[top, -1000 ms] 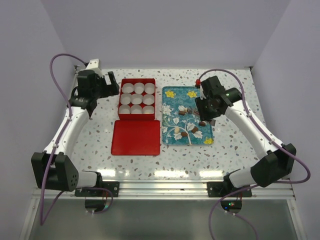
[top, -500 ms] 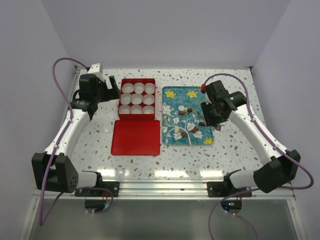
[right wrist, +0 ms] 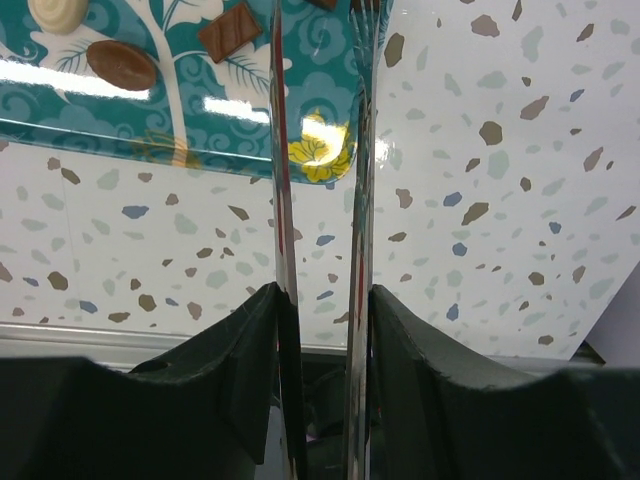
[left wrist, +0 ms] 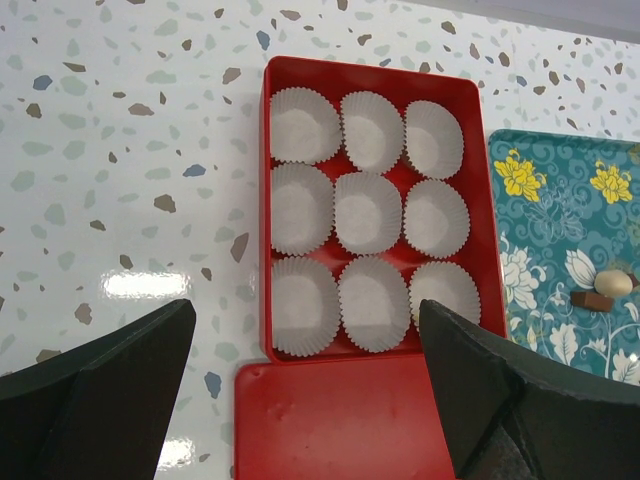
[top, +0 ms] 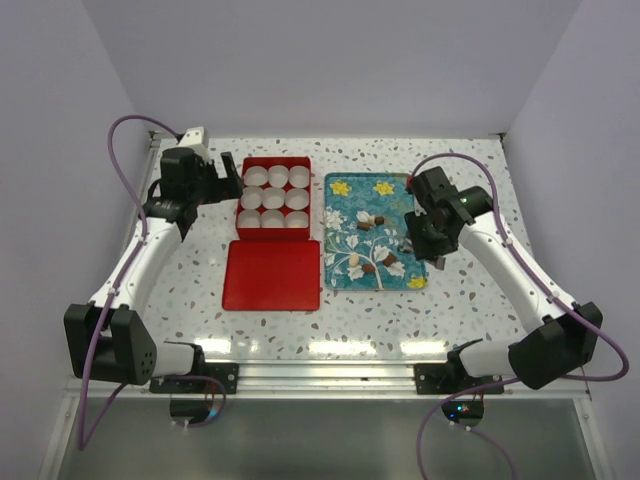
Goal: Pack the chocolate
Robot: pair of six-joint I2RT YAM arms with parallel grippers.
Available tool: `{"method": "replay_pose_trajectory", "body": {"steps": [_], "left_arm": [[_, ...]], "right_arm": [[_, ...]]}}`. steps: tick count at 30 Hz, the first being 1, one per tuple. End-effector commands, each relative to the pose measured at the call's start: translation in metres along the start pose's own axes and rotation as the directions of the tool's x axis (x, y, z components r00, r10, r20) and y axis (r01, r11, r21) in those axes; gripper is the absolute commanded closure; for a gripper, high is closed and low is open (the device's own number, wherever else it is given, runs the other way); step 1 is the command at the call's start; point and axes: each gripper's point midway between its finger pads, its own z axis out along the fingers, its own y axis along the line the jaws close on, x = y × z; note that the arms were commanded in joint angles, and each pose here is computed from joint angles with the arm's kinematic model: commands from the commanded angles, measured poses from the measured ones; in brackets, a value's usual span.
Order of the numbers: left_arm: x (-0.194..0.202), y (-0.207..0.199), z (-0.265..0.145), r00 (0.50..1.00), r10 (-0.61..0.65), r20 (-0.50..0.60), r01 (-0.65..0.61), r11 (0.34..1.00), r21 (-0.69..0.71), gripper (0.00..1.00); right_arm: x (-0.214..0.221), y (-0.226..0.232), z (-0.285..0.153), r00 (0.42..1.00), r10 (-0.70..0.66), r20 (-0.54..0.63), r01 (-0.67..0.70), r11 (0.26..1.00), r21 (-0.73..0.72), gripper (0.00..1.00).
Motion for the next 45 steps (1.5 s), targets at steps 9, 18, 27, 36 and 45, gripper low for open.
{"method": "replay_pose_trajectory", "body": {"steps": [9,18,27,36,45], "left_arm": [[-0.01,-0.009,0.004,0.999,-0.006,0.04,0.005,1.0,0.031,0.0],[-0.012,-0.008,0.003,0.999,-0.005,0.045,0.003,1.0,0.028,0.0],[-0.01,-0.008,0.003,0.999,-0.003,0.042,0.002,1.0,0.028,0.0],[-0.011,-0.009,0.003,0.999,0.0,0.048,-0.002,1.0,0.031,0.0],[-0.013,-0.01,0.003,0.999,0.003,0.052,-0.005,0.999,0.039,0.0]], "right_arm": [[0.001,0.002,0.0,0.999,0.045,0.018,-0.045,0.999,-0.012,0.57],[-0.002,0.009,0.006,0.999,0.049,0.012,-0.049,0.998,-0.035,0.57],[0.007,0.01,0.012,0.999,0.048,-0.017,-0.049,0.998,-0.034,0.57],[0.0,0.012,0.019,0.999,0.04,-0.011,-0.041,0.998,-0.04,0.58],[-0.001,0.013,0.027,1.0,0.02,-0.02,-0.021,0.999,-0.038,0.61]]}}
